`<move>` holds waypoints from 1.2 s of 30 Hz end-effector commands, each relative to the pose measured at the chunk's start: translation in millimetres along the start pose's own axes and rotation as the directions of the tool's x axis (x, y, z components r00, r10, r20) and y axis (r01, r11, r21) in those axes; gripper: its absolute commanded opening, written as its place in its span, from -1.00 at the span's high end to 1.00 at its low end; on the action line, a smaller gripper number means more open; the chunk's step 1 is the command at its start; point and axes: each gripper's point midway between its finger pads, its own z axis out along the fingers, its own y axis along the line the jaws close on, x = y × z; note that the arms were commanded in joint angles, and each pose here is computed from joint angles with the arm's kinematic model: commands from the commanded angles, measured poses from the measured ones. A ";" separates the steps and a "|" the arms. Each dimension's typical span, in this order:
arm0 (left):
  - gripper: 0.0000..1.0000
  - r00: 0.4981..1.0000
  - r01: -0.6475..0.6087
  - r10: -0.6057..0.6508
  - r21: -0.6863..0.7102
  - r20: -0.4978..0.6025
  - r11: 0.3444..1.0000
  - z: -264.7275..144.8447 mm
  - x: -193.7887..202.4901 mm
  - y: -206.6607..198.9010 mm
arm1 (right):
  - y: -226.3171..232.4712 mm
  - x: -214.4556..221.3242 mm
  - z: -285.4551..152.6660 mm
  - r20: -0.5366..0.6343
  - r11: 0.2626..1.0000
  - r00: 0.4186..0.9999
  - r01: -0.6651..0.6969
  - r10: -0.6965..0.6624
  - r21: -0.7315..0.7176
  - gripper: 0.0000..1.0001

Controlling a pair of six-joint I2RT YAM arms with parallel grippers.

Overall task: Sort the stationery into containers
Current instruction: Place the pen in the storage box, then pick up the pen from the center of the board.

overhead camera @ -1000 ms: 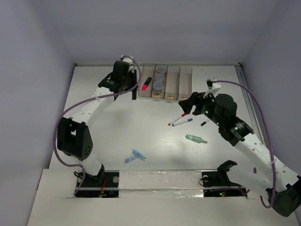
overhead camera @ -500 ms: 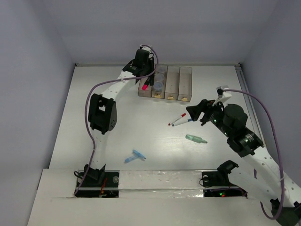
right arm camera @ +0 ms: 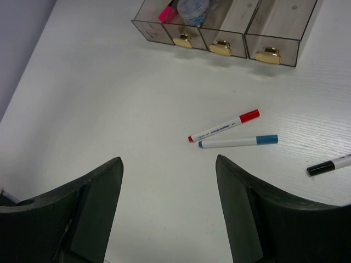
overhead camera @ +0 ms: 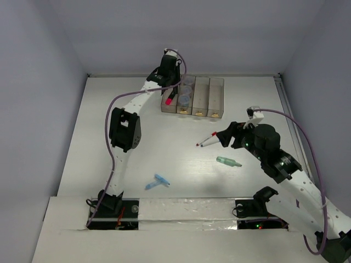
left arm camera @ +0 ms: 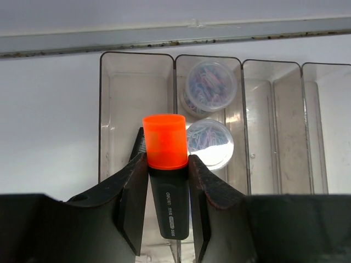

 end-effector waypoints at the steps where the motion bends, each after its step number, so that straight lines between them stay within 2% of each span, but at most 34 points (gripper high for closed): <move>1: 0.80 0.997 -0.021 0.023 -0.032 0.071 0.999 0.8 -26.8 5.4 | -3.0 3.0 -0.8 -0.002 1.000 1.000 -0.008 0.008 0.010 -0.48; 5: 0.66 0.998 -0.047 0.049 -0.063 0.035 0.997 10.0 -10.7 13.8 | -5.8 6.3 -1.9 -0.012 1.000 1.000 -0.008 0.009 0.021 -0.48; 8: 0.38 0.998 -0.056 0.058 -0.069 0.027 0.996 13.1 -4.4 16.2 | -8.5 7.9 -2.6 -0.015 0.999 1.000 -0.014 0.014 0.035 -0.48; 9: 0.21 0.998 -0.055 0.057 -0.069 0.031 0.996 12.8 -5.3 16.3 | -11.3 10.2 -2.4 -0.023 0.999 1.000 -0.014 0.015 0.049 -0.48; 11: 0.05 0.998 -0.053 0.056 -0.069 0.032 0.996 11.1 -6.4 16.1 | -16.8 10.2 -1.7 -0.022 0.996 0.999 -0.022 0.024 0.084 -0.48; 12: -0.17 0.997 -0.048 0.052 -0.064 0.050 0.997 4.5 -15.2 14.1 | -20.7 12.7 -1.7 -0.029 0.994 0.999 -0.027 0.031 0.105 -0.48; 14: -0.42 0.996 -0.046 0.050 -0.056 0.070 0.997 -5.0 -22.3 12.7 | -31.0 17.3 1.8 -0.042 0.987 0.999 -0.026 0.033 0.160 -0.48; 15: -0.59 0.992 -0.036 0.041 -0.041 0.123 0.998 -22.3 -45.2 7.8 | -34.8 21.8 3.4 -0.059 0.984 0.998 -0.022 0.033 0.179 -0.47; 17: -0.61 0.988 -0.040 0.043 -0.019 0.152 0.999 -41.6 -54.7 -4.6 | -45.5 32.7 10.7 -0.098 0.972 0.994 -0.015 0.039 0.236 -0.39; 18: -0.63 0.974 -0.024 0.022 0.004 0.227 1.000 -71.1 -86.5 -10.7 | -48.2 36.3 14.3 -0.105 0.968 0.993 -0.022 0.050 0.251 -0.17; 20: -0.64 0.969 -0.026 0.015 0.043 0.245 0.999 -96.1 -83.7 -28.3 | -57.3 51.3 23.6 -0.140 0.957 0.988 -0.020 0.063 0.289 0.16; 21: -0.64 0.954 -0.021 -0.003 0.077 0.301 0.997 -114.3 -96.8 -38.8 | -58.8 54.8 27.9 -0.147 0.955 0.987 -0.024 0.071 0.296 0.36; 22: -0.64 0.947 -0.008 -0.023 0.095 0.322 0.995 -144.7 -96.9 -40.6 | -56.8 56.2 33.9 -0.144 0.956 0.986 -0.042 0.087 0.289 0.53; 23: -0.64 0.942 0.000 -0.038 0.113 0.335 0.994 -158.9 -94.5 -44.8 | -57.4 59.9 38.5 -0.155 0.954 0.983 -0.047 0.096 0.295 0.53; 24: -0.64 0.901 0.009 -0.088 0.184 0.426 0.983 -207.6 -118.5 -61.6 | -59.7 66.9 49.0 -0.173 0.951 0.980 -0.046 0.103 0.305 0.47; 25: -0.64 0.922 0.025 -0.101 0.204 0.373 0.979 -205.7 -81.8 -60.9 | -60.2 69.4 54.2 -0.179 0.949 0.977 -0.052 0.112 0.311 0.19; 26: -0.63 0.920 0.028 -0.117 0.235 0.374 0.972 -216.8 -71.3 -66.0 | -62.1 72.8 59.5 -0.189 0.946 0.975 -0.051 0.116 0.322 0.01; 27: -0.62 0.888 0.035 -0.163 0.292 0.429 0.956 -250.4 -82.0 -72.5 | -64.8 80.5 70.0 -0.209 0.942 0.970 -0.047 0.122 0.333 -0.14; 28: -0.61 0.918 0.027 -0.143 0.302 0.369 0.953 -245.3 -38.7 -78.2 | -62.9 80.5 76.4 -0.213 0.941 0.968 -0.055 0.132 0.333 -0.32; 29: -0.61 0.924 0.037 -0.152 0.315 0.350 0.948 -249.3 -23.6 -80.0 | -63.2 82.8 81.6 -0.219 0.940 0.966 -0.058 0.138 0.337 -0.39; 30: -0.60 0.939 0.033 -0.141 0.327 0.314 0.944 -255.1 7.9 -83.4 | -65.3 90.2 91.3 -0.235 0.936 0.960 -0.062 0.150 0.347 -0.41; 33: -0.58 0.947 0.057 -0.165 0.363 0.274 0.930 -271.1 45.3 -86.4 | -71.0 99.2 103.7 -0.250 0.923 0.954 -0.062 0.167 0.379 -0.40; 34: -0.58 0.963 0.059 -0.146 0.350 0.227 0.935 -267.1 79.0 -79.8 | -77.7 108.5 107.9 -0.268 0.910 0.947 -0.055 0.179 0.411 -0.31; 36: -0.57 0.963 0.089 -0.178 0.388 0.201 0.917 -278.6 101.4 -85.8 | -81.6 111.9 113.8 -0.266 0.899 0.945 -0.059 0.190 0.433 -0.27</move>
